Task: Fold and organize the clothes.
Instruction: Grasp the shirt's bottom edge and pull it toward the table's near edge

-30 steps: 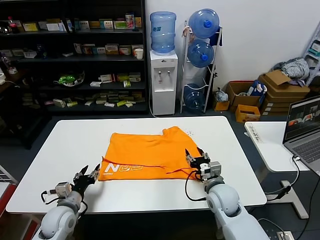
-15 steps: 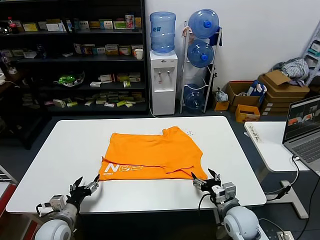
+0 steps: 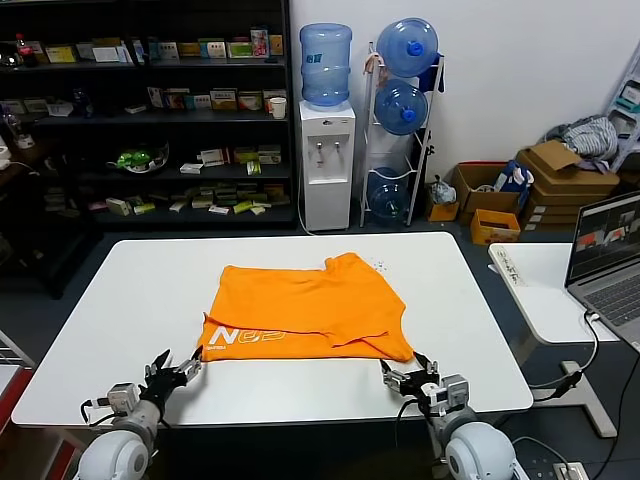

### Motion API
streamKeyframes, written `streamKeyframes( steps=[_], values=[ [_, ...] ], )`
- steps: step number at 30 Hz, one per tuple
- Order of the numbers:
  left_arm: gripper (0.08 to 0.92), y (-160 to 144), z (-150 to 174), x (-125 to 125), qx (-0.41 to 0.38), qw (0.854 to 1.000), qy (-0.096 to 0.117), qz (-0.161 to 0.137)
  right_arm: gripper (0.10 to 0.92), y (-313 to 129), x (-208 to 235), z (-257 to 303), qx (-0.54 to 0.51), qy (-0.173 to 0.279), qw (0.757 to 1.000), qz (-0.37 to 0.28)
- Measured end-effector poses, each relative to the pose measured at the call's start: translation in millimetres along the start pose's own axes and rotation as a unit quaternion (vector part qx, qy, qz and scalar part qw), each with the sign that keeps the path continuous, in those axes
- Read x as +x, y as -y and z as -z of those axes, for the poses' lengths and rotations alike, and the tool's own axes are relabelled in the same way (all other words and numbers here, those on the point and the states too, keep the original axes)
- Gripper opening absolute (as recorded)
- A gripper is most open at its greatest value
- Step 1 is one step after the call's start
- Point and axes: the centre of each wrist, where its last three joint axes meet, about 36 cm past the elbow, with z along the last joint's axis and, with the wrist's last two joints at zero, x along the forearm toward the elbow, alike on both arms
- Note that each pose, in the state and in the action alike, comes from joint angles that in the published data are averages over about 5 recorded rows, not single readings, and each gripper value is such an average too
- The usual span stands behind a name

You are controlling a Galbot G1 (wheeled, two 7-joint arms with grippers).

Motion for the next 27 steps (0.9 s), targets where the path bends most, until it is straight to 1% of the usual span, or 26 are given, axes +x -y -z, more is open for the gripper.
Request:
streamKeyframes(
  steps=[4,7,17,20,23,27],
  values=[
    [0.822,4.1,0.8,0.7,0.001,1.0,-0.014,-0.006,0.576,0.2,-2.0,-0.3,0.0,-0.001,1.0,-0.001],
    [0.781,7.7,4.9,0.7,0.0,1.0,-0.025,-0.013,0.498,0.3,-3.4,-0.5,0.0,-0.003,1.0,-0.002],
    [0.498,14.3,21.5,-2.2,-0.014,0.998,-0.059,-0.033,0.212,0.8,-3.7,-1.4,0.001,-0.008,1.0,-0.008],
    [0.411,15.7,21.6,-2.2,-0.019,0.997,-0.069,-0.038,0.144,1.1,-3.6,-1.2,0.0,-0.007,1.0,-0.01],
    [0.325,18.3,21.0,-2.7,-0.021,0.996,-0.075,-0.042,0.124,1.2,-3.2,-0.8,-0.002,-0.004,1.0,-0.011],
    [0.203,19.2,20.9,-4.1,-0.023,0.996,-0.078,-0.04,0.124,2.1,-0.4,0.3,-0.004,0.002,1.0,-0.013]
  ],
)
